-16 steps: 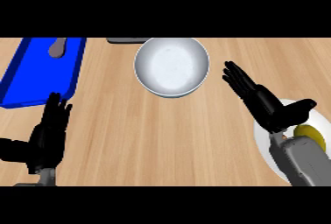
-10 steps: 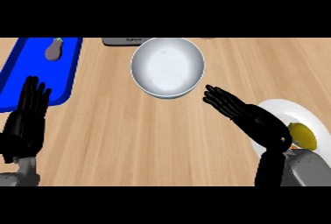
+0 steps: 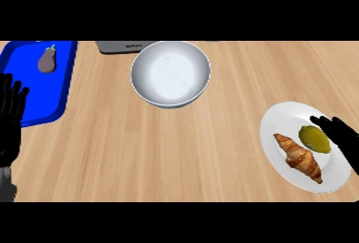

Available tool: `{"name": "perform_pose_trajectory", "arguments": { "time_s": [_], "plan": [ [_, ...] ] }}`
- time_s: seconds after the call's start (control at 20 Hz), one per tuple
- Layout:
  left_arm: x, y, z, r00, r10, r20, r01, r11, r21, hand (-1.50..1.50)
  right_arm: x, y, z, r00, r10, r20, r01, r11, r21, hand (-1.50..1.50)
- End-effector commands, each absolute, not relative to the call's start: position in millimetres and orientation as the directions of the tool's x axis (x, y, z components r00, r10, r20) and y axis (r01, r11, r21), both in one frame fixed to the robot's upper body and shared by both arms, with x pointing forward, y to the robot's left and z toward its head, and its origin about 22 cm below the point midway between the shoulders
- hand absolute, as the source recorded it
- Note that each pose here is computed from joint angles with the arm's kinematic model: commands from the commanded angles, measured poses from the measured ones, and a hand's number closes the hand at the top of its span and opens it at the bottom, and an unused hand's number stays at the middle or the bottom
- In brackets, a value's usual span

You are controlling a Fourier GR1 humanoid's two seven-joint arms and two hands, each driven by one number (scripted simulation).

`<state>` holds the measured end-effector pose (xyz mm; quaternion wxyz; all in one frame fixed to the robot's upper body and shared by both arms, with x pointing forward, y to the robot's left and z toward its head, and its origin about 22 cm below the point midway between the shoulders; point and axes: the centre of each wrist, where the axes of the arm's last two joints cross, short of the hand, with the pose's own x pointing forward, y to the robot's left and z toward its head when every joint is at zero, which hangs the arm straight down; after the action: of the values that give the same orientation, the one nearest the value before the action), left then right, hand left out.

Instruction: Pick the lemon from the plate and place it in the bowl

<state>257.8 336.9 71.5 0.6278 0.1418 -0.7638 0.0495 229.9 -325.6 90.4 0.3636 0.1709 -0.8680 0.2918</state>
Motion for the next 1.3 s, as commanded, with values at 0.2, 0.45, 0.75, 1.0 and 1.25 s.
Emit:
{"name": "perform_pose_trajectory", "arguments": {
  "time_s": [0.2, 0.45, 0.75, 1.0, 1.25],
  "plan": [
    [264.0, 349.4, 73.3, -0.187, -0.15, 0.971, -0.246, 0.964, 0.102, 0.0, 172.8, -429.3, 117.4, -0.813, 0.188, 0.551, -0.287, 0.694, -0.66, -1.5],
    [271.0, 327.4, 75.3, -0.193, -0.146, 0.97, -0.209, 0.972, 0.105, 0.0, 149.7, -485.9, 152.0, -0.744, 0.436, 0.507, -0.199, 0.58, -0.79, -1.5],
    [276.4, 342.4, 88.4, -0.202, -0.171, 0.964, -0.214, 0.969, 0.126, 0.0, 146.5, -499.1, 188.3, -0.698, 0.611, 0.373, -0.268, 0.26, -0.928, -1.5],
    [287.5, 323.0, 93.3, -0.216, -0.15, 0.965, -0.188, 0.976, 0.109, 0.0, 139.9, -506.8, 169.1, -0.697, 0.668, 0.261, -0.272, 0.091, -0.958, -1.5],
    [303.1, 326.5, 100.0, -0.21, -0.158, 0.965, -0.196, 0.974, 0.117, 0.0, 154.0, -519.1, 171.9, -0.669, 0.705, 0.237, -0.269, 0.068, -0.961, -1.5]
  ]
}}
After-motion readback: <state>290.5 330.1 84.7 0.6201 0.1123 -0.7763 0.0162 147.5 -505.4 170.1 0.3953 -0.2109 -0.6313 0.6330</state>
